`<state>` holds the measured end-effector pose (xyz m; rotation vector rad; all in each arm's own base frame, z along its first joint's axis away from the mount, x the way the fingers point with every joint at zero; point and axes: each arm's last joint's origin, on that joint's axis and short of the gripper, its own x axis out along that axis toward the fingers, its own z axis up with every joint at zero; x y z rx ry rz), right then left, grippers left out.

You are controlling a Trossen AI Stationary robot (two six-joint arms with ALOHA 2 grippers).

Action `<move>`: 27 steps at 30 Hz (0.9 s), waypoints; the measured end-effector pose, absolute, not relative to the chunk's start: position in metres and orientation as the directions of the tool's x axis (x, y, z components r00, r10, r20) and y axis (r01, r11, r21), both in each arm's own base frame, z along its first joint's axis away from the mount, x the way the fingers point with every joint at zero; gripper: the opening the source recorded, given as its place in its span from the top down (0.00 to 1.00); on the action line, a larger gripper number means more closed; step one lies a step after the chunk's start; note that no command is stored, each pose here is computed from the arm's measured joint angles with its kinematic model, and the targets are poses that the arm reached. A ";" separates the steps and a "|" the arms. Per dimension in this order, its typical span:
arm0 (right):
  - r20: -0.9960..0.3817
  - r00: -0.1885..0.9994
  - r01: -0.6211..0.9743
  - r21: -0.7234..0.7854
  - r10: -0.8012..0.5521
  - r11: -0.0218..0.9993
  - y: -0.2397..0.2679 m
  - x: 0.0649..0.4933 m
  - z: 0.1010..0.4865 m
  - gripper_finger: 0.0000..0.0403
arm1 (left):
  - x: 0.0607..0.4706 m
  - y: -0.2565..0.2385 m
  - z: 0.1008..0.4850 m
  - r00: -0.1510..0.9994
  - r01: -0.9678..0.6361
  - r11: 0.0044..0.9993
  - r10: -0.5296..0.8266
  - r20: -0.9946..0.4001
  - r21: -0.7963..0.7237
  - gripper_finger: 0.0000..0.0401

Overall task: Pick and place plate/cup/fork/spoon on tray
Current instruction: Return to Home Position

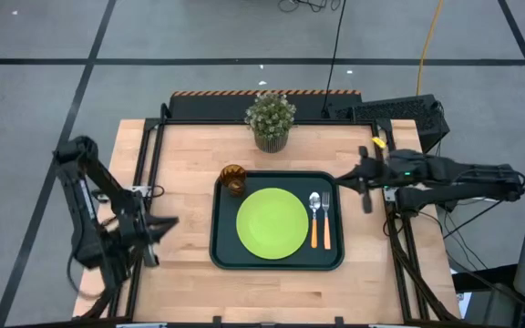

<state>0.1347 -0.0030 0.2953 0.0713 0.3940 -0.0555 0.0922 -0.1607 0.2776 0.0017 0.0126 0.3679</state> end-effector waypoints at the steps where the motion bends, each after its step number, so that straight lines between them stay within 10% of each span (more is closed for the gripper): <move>1: -0.365 0.930 0.061 0.060 -0.035 0.996 -0.002 0.130 0.296 1.00 | 0.089 -0.151 0.273 0.933 -0.361 0.932 0.361 -0.011 -0.017 0.91; 10: -0.294 0.955 0.011 0.163 0.038 0.987 0.004 0.114 0.244 1.00 | 0.078 -0.098 0.240 0.906 -0.421 0.899 0.424 0.001 -0.120 0.91; 27: -0.167 0.982 -0.051 0.239 0.093 0.970 0.005 0.088 0.182 1.00 | 0.118 -0.152 0.237 0.885 -0.465 0.877 0.462 -0.053 -0.122 0.99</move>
